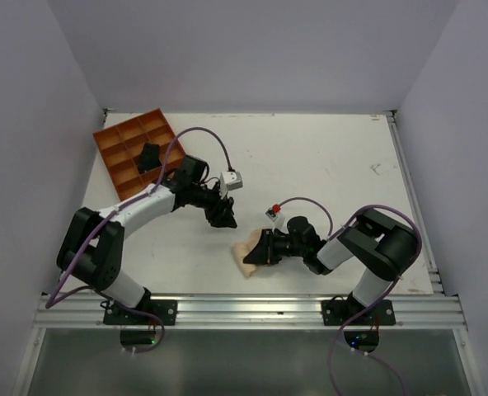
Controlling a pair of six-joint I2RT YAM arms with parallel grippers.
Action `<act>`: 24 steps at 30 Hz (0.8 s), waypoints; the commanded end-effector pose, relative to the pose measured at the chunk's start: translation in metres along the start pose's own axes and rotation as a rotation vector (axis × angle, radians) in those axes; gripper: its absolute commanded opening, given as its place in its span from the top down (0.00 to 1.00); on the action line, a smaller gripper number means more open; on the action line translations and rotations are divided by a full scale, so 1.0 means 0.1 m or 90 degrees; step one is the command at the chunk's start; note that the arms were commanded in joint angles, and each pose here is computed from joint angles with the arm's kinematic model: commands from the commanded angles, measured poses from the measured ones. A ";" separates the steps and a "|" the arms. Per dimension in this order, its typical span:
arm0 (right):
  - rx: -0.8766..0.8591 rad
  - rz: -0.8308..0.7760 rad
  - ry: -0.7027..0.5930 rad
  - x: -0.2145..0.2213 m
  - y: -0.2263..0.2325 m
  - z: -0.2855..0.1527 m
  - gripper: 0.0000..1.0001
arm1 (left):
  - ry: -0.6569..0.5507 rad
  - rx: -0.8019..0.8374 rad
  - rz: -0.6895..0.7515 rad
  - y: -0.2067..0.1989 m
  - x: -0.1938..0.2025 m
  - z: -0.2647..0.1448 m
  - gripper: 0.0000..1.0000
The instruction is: Roll the underwear
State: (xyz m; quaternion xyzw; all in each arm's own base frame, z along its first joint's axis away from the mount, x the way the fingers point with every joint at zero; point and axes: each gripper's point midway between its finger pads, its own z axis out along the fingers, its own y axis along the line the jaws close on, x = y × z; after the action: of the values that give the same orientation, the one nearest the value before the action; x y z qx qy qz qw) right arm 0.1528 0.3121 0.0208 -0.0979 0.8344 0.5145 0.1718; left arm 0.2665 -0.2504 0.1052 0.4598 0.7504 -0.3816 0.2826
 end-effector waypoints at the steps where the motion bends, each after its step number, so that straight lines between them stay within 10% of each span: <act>1: 0.106 0.076 0.105 0.56 -0.48 -0.16 0.95 | 0.034 0.114 0.070 -0.45 0.18 0.13 0.45; 18: 0.103 0.094 0.124 0.60 -0.52 -0.18 0.92 | 0.163 0.198 0.025 -0.63 0.63 0.58 0.41; 24: 0.092 0.095 0.124 0.57 -0.47 -0.15 0.88 | 0.180 0.216 0.007 -0.63 0.68 0.66 0.61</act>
State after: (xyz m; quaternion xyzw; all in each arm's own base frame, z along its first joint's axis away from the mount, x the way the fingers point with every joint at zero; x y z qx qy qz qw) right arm 0.1451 0.3112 0.0192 -0.0979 0.8284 0.5344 0.1363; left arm 0.1792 -0.2844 0.0349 0.5413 0.7168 -0.4298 0.0922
